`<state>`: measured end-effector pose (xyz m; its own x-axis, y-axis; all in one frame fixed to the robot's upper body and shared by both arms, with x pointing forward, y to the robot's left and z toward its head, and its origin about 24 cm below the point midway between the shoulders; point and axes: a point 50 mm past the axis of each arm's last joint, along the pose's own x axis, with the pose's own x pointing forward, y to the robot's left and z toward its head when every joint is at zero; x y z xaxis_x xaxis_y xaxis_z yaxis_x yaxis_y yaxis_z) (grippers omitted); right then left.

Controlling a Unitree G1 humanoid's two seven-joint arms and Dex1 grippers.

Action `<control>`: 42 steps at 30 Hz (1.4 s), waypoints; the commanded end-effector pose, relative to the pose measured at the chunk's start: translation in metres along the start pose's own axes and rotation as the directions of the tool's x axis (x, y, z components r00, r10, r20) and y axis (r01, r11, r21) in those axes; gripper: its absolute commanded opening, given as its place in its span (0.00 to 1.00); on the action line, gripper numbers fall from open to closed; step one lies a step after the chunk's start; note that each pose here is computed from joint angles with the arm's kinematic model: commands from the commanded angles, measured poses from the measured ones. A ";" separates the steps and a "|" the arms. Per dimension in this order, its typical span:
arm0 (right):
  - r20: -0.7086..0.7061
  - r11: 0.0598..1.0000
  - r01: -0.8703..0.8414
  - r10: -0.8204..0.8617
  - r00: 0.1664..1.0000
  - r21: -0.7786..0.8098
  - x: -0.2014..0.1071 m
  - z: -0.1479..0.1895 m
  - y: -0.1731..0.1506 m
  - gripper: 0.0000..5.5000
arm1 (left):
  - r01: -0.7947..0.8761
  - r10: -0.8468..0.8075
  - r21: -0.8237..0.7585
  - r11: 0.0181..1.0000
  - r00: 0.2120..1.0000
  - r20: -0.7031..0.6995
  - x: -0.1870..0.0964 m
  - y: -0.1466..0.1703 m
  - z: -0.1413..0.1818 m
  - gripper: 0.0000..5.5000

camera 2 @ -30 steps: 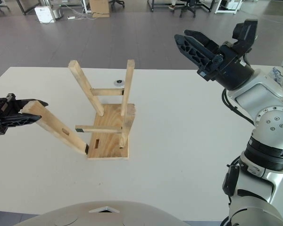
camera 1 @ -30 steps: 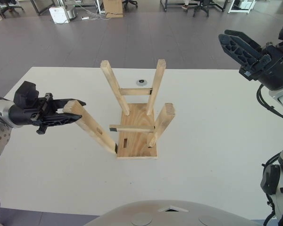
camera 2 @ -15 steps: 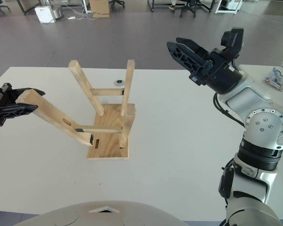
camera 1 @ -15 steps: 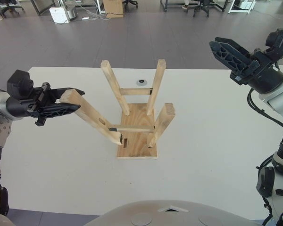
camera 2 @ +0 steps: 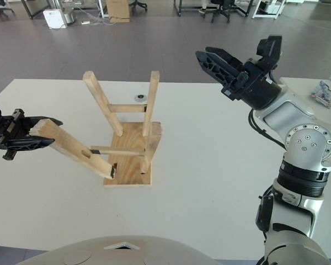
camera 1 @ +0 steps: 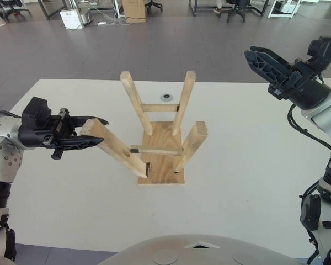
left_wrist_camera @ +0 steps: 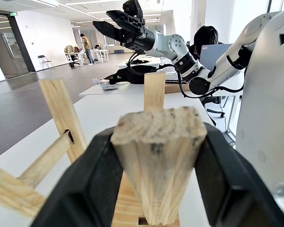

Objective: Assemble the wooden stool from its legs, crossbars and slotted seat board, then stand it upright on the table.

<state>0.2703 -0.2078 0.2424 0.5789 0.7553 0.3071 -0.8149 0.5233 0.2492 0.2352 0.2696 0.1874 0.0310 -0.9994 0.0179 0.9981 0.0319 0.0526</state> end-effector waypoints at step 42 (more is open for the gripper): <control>-0.152 0.950 -0.076 0.031 0.988 -0.302 0.028 -0.046 0.077 0.52 | 0.183 -0.213 -0.143 0.973 0.947 -0.238 0.062 -0.007 -0.038 0.37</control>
<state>0.2203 -0.1264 0.2163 0.5356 0.8294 0.1589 -0.8374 0.5460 -0.0272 0.2387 0.2125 0.1821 -0.1375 -0.9850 -0.1039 0.9868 -0.1453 0.0712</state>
